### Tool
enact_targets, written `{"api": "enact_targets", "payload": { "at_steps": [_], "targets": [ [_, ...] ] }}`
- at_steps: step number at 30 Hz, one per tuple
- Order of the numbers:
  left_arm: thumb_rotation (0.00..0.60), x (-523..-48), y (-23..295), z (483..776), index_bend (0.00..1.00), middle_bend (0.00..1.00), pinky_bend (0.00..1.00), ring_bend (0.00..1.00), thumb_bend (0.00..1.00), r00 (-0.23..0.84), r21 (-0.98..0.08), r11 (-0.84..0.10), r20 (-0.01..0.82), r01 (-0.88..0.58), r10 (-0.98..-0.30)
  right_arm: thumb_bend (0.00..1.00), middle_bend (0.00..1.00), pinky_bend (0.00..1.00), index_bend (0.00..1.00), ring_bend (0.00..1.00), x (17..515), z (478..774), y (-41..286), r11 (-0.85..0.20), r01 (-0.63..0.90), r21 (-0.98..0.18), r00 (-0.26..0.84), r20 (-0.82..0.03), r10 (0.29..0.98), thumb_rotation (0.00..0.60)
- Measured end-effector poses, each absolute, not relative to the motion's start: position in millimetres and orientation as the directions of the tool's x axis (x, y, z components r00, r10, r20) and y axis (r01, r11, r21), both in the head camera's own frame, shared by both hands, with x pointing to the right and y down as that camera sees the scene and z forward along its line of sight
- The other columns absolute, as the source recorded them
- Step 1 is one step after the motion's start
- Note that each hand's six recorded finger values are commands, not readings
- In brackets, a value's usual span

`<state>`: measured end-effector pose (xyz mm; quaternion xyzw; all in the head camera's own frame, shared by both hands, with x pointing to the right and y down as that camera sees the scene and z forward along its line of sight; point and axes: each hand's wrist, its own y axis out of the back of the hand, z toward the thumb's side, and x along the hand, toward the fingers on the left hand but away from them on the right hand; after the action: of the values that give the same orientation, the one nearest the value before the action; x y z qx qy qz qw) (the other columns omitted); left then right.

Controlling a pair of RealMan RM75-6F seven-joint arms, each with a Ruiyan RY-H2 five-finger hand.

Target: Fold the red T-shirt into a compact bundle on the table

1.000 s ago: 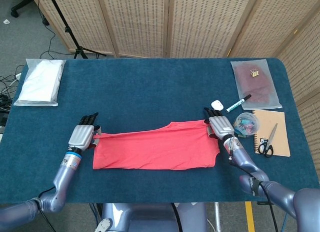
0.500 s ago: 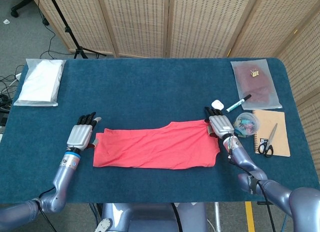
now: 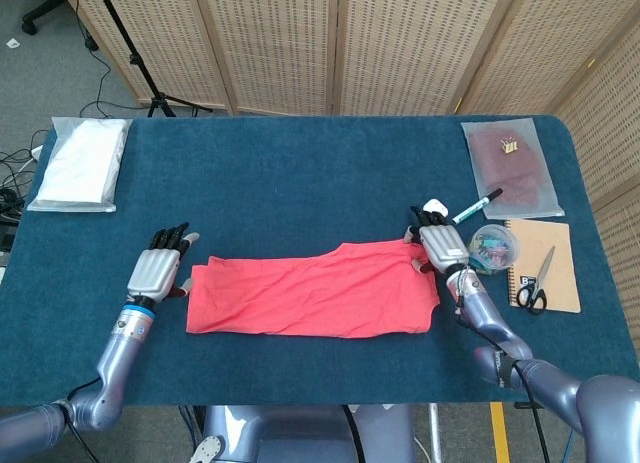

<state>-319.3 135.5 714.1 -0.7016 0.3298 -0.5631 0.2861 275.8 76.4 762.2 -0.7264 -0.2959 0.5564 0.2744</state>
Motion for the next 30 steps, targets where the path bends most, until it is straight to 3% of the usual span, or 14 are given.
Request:
{"api": "enact_targets", "payload": {
  "at_steps": [7, 13, 16, 20, 30],
  "targets": [
    [0.600, -329.8, 127.3, 704.0, 0.00, 0.00, 0.00, 0.00, 0.32, 0.142, -0.789, -0.600, 0.583, -0.135, -0.800, 0.00, 0.00, 0.00, 0.00, 0.00, 281.6, 742.6, 67.5, -0.569, 0.161, -0.806, 0.184, -0.542, 0.820, 0.600],
    [0.600, -332.0, 121.8, 697.4, 0.00, 0.00, 0.00, 0.00, 0.33, 0.205, -0.798, -0.595, 0.570, -0.094, -0.796, 0.00, 0.00, 0.00, 0.00, 0.00, 292.7, 716.5, 76.8, -0.546, 0.200, -0.813, 0.204, -0.511, 0.835, 0.600],
    [0.600, -331.7, 121.1, 698.6, 0.00, 0.00, 0.00, 0.00, 0.33, 0.256, -0.788, -0.613, 0.581, -0.061, -0.772, 0.00, 0.00, 0.00, 0.00, 0.00, 308.7, 694.9, 87.4, -0.535, 0.201, -0.821, 0.211, -0.497, 0.842, 0.600],
    [0.600, -332.7, 119.2, 700.8, 0.08, 0.00, 0.00, 0.00, 0.34, 0.314, -0.782, -0.623, 0.585, -0.025, -0.748, 0.00, 0.00, 0.00, 0.00, 0.00, 336.2, 660.1, 106.5, -0.514, 0.197, -0.835, 0.200, -0.479, 0.855, 0.600],
    [0.600, -331.7, 118.1, 722.0, 0.20, 0.00, 0.00, 0.00, 0.37, 0.451, -0.763, -0.635, 0.611, 0.120, -0.650, 0.00, 0.00, 0.00, 0.00, 0.00, 391.3, 608.4, 161.6, -0.454, 0.269, -0.849, 0.065, -0.455, 0.888, 0.600]
  ]
}}
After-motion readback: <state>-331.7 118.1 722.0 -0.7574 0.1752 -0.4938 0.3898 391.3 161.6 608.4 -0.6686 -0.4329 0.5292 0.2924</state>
